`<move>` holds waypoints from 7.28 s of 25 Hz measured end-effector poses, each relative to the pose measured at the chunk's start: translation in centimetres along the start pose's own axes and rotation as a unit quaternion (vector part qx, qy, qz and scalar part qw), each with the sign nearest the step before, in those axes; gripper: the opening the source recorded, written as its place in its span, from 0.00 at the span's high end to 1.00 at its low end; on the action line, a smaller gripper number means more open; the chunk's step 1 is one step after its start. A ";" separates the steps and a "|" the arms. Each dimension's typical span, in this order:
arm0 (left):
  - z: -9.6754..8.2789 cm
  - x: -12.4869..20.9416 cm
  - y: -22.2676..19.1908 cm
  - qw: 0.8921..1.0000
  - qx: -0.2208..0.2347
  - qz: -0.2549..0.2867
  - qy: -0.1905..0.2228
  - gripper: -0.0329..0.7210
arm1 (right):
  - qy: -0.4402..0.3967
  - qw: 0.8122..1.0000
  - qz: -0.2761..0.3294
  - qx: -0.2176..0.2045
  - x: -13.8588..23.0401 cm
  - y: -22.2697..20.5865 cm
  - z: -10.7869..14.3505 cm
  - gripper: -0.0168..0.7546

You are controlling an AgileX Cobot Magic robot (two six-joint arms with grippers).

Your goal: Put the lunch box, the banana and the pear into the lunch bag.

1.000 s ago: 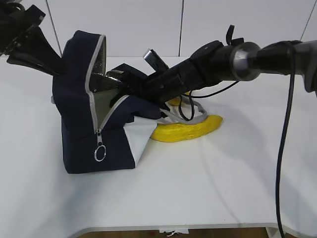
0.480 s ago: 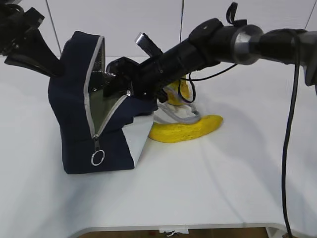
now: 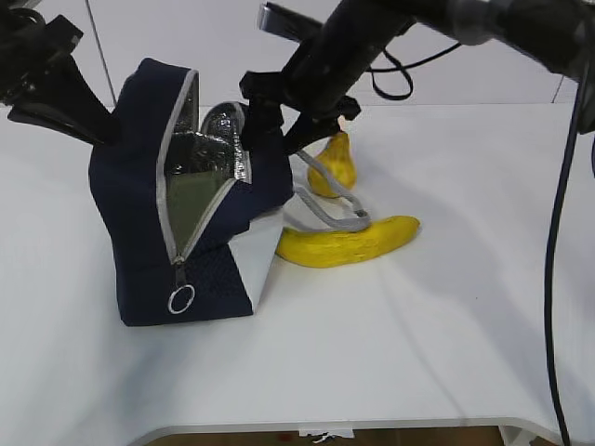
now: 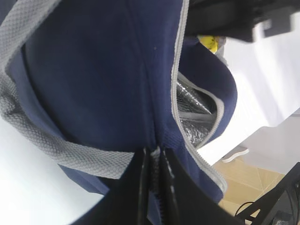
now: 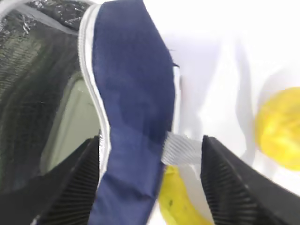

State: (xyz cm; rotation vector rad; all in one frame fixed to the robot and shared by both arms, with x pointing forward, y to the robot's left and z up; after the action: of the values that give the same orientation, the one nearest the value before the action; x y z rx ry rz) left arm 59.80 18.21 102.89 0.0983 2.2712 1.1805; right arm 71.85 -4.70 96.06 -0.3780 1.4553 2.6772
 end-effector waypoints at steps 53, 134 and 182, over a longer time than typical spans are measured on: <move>1.2 0.7 0.2 0.999 -0.038 0.023 -0.018 0.94 | 0.526 0.821 0.157 0.155 6.6 4.9 -6.6 0.30; 1.6 0.9 0.2 0.998 -0.051 0.033 -0.024 0.94 | 0.550 0.802 0.218 0.085 8.7 -3.4 -8.8 0.53; 1.6 0.9 0.2 0.998 -0.051 0.033 -0.024 0.94 | 0.343 0.877 0.018 0.338 4.6 15.3 -4.8 0.61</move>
State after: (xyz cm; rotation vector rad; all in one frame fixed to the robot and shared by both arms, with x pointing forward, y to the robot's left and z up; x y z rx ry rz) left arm 59.82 19.83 101.93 0.1616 2.1755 1.3123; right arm 65.55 -17.31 104.90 -1.3008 2.4394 1.8956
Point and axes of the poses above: a point on each arm's last joint axis where the gripper is mounted, y pointing back along that axis away from the gripper, z along the wrist's bending axis when the last joint is at zero, x = y × z, the point moved 7 cm from there along -y, pointing out along that axis toward the gripper, and after that the axes turned 14 degrees about -y, right-handed, at the moved point
